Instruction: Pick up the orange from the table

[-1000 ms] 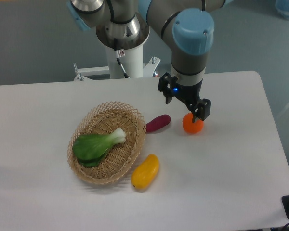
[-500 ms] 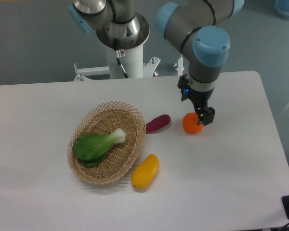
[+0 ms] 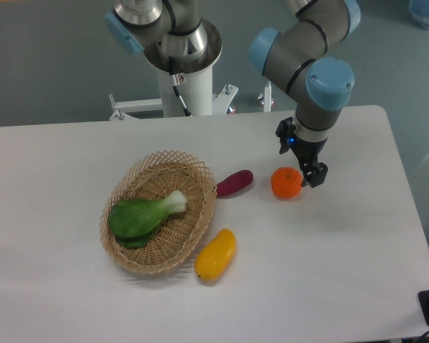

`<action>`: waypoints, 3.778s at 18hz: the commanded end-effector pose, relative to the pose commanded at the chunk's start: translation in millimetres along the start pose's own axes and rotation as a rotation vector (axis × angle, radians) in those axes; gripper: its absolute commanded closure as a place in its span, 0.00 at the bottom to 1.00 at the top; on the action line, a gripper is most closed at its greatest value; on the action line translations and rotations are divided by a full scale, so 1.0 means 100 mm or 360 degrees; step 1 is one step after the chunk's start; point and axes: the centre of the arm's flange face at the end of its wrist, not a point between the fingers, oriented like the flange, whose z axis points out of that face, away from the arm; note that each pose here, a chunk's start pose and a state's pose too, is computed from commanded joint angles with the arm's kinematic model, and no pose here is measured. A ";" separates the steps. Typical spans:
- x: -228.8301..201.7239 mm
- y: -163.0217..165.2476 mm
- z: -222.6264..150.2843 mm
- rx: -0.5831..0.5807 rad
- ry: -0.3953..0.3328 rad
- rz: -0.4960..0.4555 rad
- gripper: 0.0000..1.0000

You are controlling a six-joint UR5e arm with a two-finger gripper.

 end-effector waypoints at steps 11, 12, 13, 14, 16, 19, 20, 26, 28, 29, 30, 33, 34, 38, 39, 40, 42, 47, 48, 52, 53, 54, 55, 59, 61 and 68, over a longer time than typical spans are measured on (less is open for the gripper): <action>0.06 0.02 0.35 -0.0003 0.0034 0.0002 0.00; 0.08 0.01 0.37 -0.0001 0.0041 0.0002 0.00; 0.08 0.01 0.39 0.0001 0.0045 0.0004 0.00; 0.08 0.01 0.39 -0.0002 0.0046 0.0007 0.00; 0.09 0.01 0.42 0.0002 0.0058 0.0004 0.00; 0.08 0.01 0.47 -0.0001 0.0056 0.0009 0.00; 0.08 0.02 0.50 0.0001 0.0063 0.0011 0.00; 0.08 0.02 0.51 -0.0003 0.0067 0.0011 0.00; 0.08 0.03 0.50 -0.0022 0.0070 0.0012 0.00; 0.08 0.04 0.50 -0.0034 0.0074 0.0010 0.00; 0.08 0.04 0.50 -0.0036 0.0074 0.0010 0.04; 0.08 0.04 0.49 -0.0037 0.0072 0.0005 0.10; 0.07 0.04 0.50 -0.0037 0.0074 0.0002 0.10; 0.07 0.04 0.50 -0.0037 0.0072 -0.0007 0.18; 0.07 0.04 0.50 -0.0038 0.0072 -0.0010 0.22; 0.07 0.04 0.49 -0.0039 0.0067 -0.0010 0.26; 0.06 0.05 0.47 -0.0040 0.0062 -0.0010 0.33; -0.07 0.08 0.20 -0.0063 -0.0022 0.0003 0.33; -0.08 0.07 0.14 -0.0055 -0.0040 0.0003 0.33; -0.23 0.05 -0.32 -0.0080 -0.0157 -0.0001 0.33; -0.28 0.05 -0.42 -0.0048 -0.0156 -0.0036 0.33; -0.32 0.04 -0.55 -0.0008 -0.0144 -0.0074 0.33; -0.37 0.03 -0.70 0.0020 -0.0129 -0.0091 0.33; -0.57 0.00 -1.42 0.0137 -0.0077 -0.0145 0.33; -0.63 -0.05 -1.71 0.0162 -0.0104 -0.0151 0.33; -0.63 -0.67 -2.02 0.0256 -0.0167 -0.0267 0.33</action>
